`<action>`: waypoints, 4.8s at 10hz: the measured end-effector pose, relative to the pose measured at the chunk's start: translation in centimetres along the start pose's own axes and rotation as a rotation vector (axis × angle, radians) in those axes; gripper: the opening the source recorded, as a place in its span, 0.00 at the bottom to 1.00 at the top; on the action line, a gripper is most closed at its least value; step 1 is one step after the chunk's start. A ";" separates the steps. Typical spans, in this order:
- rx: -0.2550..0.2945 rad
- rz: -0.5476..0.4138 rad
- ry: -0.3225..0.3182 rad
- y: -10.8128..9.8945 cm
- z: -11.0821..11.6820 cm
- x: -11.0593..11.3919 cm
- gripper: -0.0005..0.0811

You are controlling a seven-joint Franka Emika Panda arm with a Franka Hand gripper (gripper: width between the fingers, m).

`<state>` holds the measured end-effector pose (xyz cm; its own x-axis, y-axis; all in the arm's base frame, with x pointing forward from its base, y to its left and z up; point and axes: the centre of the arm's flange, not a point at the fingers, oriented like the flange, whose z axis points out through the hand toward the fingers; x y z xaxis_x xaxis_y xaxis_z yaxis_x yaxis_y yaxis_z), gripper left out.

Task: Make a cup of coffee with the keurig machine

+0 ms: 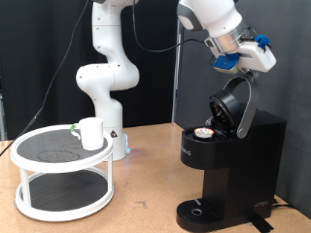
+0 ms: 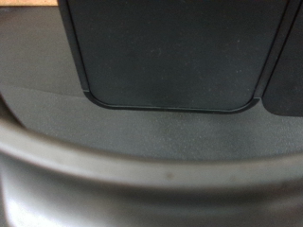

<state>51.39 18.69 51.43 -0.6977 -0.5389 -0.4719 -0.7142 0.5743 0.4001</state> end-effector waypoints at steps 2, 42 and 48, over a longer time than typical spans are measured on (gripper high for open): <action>0.002 -0.010 -0.010 -0.4 -0.7 0.2 0.01; -0.018 0.087 -0.041 -8.9 -4.2 15.2 0.01; -0.005 0.056 -0.008 -7.2 -5.5 19.4 0.01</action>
<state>42.68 0.69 43.75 -0.7358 -0.5012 -0.4553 -0.6747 0.5999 0.4300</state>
